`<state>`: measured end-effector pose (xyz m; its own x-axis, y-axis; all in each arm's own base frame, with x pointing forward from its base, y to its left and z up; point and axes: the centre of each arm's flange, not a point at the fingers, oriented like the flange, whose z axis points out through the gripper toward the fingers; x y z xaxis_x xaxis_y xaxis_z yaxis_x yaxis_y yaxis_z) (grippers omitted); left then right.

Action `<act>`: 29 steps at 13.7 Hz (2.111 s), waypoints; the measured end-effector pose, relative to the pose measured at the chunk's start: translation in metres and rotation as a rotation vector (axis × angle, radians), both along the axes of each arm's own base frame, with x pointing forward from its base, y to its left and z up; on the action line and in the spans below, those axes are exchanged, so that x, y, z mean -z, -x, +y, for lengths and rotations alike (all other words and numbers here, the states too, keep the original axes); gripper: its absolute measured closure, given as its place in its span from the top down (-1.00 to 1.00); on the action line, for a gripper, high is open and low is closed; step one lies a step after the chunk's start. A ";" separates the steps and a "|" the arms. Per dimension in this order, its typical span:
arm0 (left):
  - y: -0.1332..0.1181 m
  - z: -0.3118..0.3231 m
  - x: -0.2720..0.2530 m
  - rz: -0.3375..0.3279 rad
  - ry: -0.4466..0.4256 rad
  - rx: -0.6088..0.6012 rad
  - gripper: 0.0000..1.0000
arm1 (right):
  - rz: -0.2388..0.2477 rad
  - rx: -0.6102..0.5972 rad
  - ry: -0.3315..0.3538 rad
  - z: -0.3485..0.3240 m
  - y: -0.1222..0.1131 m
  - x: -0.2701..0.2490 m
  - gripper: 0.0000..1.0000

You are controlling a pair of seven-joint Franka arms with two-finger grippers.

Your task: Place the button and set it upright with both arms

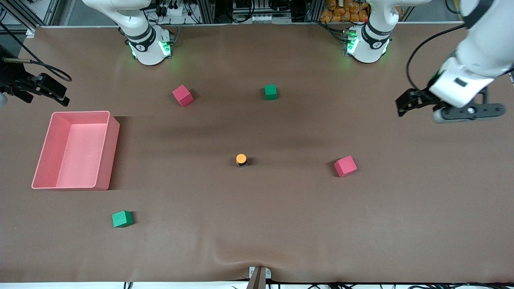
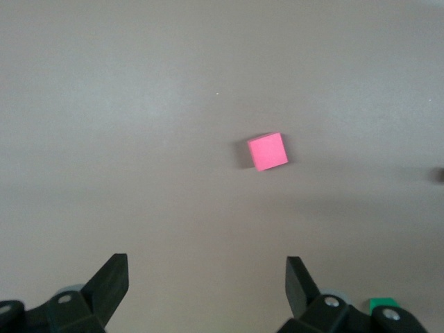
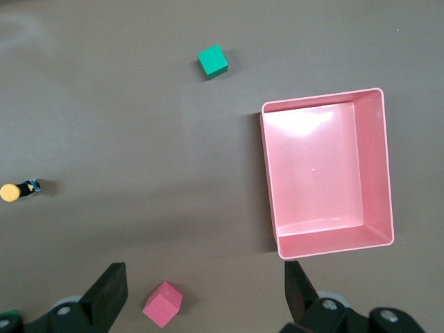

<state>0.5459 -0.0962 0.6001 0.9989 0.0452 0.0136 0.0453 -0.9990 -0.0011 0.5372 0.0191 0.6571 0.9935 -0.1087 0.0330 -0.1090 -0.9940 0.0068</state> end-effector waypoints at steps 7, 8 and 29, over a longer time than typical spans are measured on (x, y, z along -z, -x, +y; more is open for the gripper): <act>0.008 0.018 -0.006 0.023 -0.003 0.078 1.00 | 0.000 0.000 0.000 0.000 0.000 0.000 1.00; 0.010 0.021 -0.007 0.029 -0.004 0.073 1.00 | 0.002 0.001 0.000 0.000 0.000 0.000 1.00; 0.028 0.065 -0.058 -0.005 -0.046 0.001 1.00 | 0.008 0.000 0.000 0.000 0.001 0.001 1.00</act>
<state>0.5179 -0.0317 0.6584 0.9988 0.0437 0.0203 0.0446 -0.9979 -0.0470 0.5363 0.0191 0.6564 0.9938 -0.1086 0.0248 -0.1088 -0.9940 0.0080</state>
